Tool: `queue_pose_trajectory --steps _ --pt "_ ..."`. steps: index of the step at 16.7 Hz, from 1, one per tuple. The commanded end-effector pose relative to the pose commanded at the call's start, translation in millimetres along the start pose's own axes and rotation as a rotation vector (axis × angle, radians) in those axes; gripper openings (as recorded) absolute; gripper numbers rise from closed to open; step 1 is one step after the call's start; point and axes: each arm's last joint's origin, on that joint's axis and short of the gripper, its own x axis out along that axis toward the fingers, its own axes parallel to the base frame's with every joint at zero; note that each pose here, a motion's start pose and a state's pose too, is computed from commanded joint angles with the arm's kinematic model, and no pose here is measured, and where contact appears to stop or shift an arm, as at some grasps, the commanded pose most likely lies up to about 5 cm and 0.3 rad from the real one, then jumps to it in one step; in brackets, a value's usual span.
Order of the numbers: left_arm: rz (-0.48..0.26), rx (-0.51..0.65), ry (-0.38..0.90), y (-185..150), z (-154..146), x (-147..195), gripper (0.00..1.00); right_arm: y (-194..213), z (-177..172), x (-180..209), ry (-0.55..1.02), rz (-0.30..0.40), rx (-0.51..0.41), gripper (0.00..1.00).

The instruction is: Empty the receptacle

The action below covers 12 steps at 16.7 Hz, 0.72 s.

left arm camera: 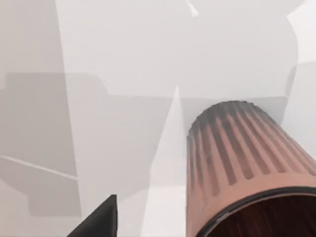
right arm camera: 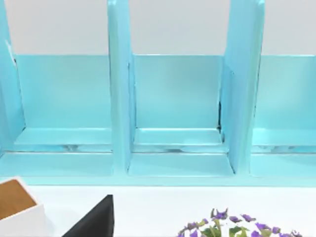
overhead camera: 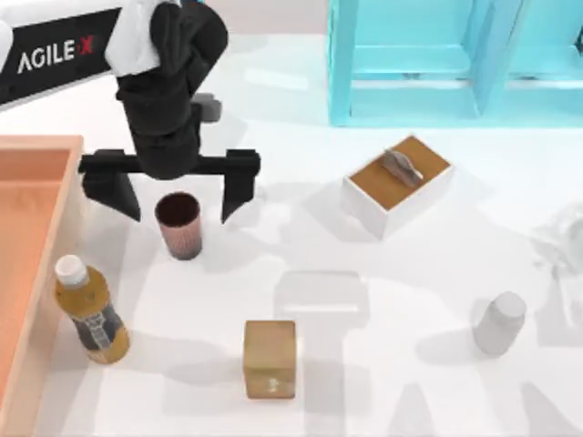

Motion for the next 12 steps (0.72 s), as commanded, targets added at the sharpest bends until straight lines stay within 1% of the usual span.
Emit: queue_pose_trajectory --steps 5,9,12 --pt "0.001 0.000 0.003 -1.2 3.6 -44.3 1.00 0.0 0.0 0.0 0.000 0.000 0.000 1.00" --pt "0.000 0.000 0.000 0.7 0.5 -82.5 1.00 0.0 0.0 0.0 0.000 0.000 0.000 1.00" --pt "0.000 0.000 -0.001 1.5 -1.1 -91.7 1.00 0.0 0.0 0.0 0.000 0.000 0.000 1.00"
